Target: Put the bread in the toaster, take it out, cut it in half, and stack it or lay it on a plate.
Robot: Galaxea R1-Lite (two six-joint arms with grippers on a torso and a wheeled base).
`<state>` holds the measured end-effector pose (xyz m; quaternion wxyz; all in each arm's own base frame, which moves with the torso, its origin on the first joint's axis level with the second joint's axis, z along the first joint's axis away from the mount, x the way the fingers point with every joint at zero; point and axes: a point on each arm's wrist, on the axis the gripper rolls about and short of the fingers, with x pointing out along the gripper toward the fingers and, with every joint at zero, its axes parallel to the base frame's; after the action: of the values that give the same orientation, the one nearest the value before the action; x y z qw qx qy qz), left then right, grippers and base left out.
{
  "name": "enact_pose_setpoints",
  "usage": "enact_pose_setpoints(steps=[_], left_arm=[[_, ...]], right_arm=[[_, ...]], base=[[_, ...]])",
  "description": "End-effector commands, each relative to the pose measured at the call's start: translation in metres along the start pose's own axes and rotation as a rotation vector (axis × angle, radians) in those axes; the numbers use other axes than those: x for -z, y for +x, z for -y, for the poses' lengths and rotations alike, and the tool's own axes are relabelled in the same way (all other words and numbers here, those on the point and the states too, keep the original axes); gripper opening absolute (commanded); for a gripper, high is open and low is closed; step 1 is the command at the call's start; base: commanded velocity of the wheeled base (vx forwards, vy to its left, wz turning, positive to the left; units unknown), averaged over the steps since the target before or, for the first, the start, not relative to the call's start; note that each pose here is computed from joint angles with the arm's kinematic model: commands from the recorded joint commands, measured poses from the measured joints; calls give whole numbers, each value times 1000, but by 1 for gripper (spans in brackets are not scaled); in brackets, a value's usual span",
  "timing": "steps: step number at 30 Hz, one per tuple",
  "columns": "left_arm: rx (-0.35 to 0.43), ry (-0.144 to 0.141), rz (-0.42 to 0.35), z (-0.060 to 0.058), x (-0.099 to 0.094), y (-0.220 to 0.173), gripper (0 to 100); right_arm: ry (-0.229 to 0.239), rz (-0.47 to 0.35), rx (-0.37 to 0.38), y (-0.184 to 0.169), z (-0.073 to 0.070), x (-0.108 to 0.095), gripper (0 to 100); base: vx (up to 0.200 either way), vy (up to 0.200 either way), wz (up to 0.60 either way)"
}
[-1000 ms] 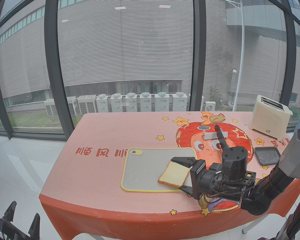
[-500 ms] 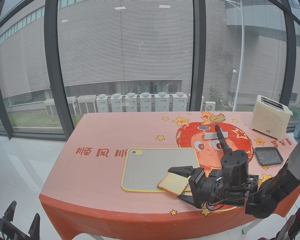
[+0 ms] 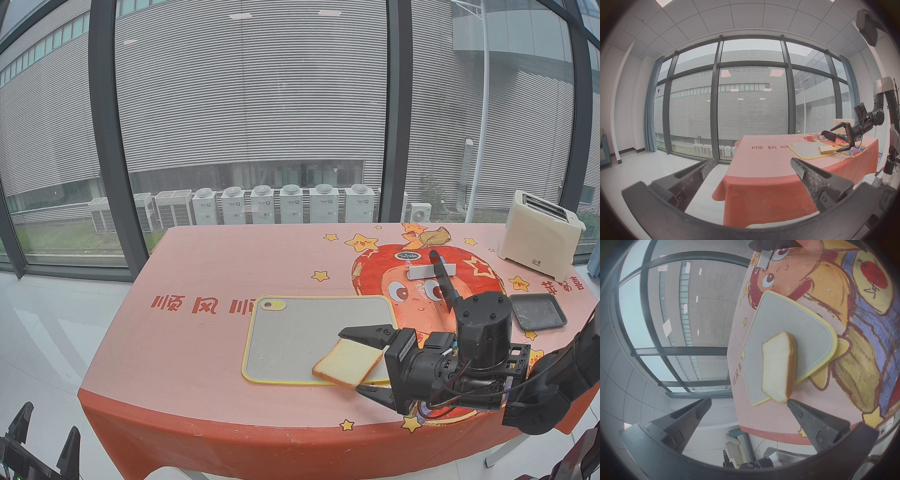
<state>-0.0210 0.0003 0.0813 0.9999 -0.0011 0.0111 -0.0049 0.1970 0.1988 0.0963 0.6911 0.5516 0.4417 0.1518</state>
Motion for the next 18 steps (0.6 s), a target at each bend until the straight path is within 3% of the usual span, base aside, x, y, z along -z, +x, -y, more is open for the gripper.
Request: enact_pose_setpoints(steps=[1, 5, 9, 10, 16, 17, 18], left_arm=[[-1, -1, -18, 0, 5, 1, 100], [-1, -1, -18, 0, 5, 1, 100], [-1, -1, -18, 0, 5, 1, 100], [-1, -1, -18, 0, 5, 1, 100], [-1, -1, -19, 0, 5, 1, 100], [-1, -1, -18, 0, 5, 1, 100], [-1, -1, -18, 0, 5, 1, 100]], right_arm=[[-30, -37, 6, -5, -2, 11, 100], [-41, -28, -13, -6, -5, 12, 100], [-88, -23, -52, -17, -9, 13, 100], [-136, -20, -57, -25, -8, 13, 100], [-287, 30, -74, -39, -10, 12, 100], [-348, 37, -71, -38, -10, 12, 0], [-397, 41, -66, -38, -9, 12, 0]], base=[[0, 0, 0], [0, 0, 0], [0, 0, 0], [0, 0, 0], [0, 0, 0], [0, 0, 0], [0, 0, 0]])
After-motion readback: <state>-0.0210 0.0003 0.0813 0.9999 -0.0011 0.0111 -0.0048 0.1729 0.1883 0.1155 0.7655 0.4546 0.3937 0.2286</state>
